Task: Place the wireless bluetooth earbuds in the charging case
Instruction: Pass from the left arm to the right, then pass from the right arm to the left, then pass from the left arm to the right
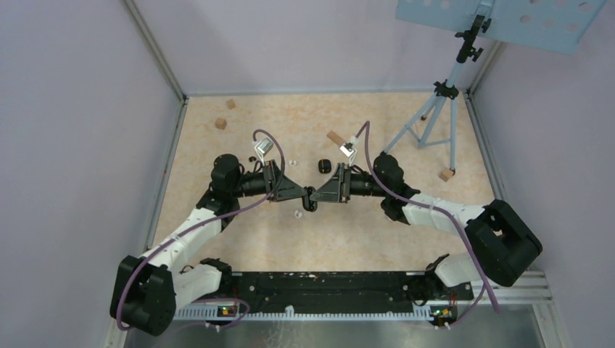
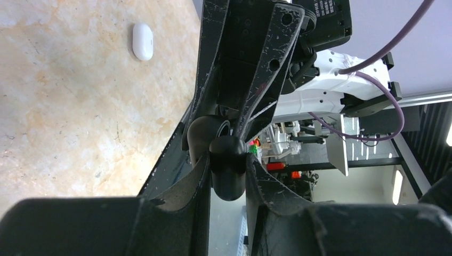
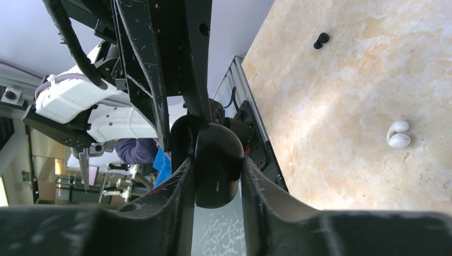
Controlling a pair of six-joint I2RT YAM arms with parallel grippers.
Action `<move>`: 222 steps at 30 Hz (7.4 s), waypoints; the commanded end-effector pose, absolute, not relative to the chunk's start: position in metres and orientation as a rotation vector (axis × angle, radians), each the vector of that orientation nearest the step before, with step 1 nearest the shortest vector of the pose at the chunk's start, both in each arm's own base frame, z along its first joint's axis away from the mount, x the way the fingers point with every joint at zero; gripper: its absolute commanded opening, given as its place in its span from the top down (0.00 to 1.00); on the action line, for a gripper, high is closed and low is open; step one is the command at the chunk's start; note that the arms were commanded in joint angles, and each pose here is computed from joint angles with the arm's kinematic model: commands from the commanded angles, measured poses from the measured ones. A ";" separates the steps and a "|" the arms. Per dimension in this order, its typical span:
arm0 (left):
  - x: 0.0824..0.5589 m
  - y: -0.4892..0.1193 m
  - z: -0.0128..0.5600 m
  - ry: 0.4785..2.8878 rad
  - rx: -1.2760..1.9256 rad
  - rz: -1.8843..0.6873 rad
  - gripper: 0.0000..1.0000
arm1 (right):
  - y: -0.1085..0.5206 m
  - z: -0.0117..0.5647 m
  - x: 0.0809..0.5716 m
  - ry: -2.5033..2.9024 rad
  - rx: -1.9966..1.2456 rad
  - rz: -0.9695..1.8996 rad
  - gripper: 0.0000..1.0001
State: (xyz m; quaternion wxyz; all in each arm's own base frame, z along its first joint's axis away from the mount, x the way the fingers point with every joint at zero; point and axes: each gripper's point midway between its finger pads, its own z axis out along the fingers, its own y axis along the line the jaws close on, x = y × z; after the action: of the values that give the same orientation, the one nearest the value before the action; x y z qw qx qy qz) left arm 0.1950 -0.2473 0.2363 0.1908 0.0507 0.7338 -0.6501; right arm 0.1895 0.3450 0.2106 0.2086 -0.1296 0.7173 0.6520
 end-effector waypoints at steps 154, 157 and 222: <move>0.214 -0.268 0.256 2.041 0.333 -1.643 0.52 | 0.324 0.242 0.220 1.671 0.165 1.912 1.00; 0.215 -0.269 0.256 2.043 0.332 -1.644 0.57 | 0.324 0.242 0.220 1.669 0.163 1.915 1.00; 0.182 -0.261 0.228 2.032 1.082 -1.579 1.00 | 0.320 0.245 0.211 1.895 -0.696 1.672 0.29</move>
State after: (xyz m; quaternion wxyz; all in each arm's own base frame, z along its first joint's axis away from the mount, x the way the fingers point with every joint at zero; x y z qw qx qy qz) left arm 0.1862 -0.2577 0.2108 0.1581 0.3631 0.7380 -0.5464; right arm 0.2143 0.3064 0.2379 0.2570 -0.2360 0.7210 0.5986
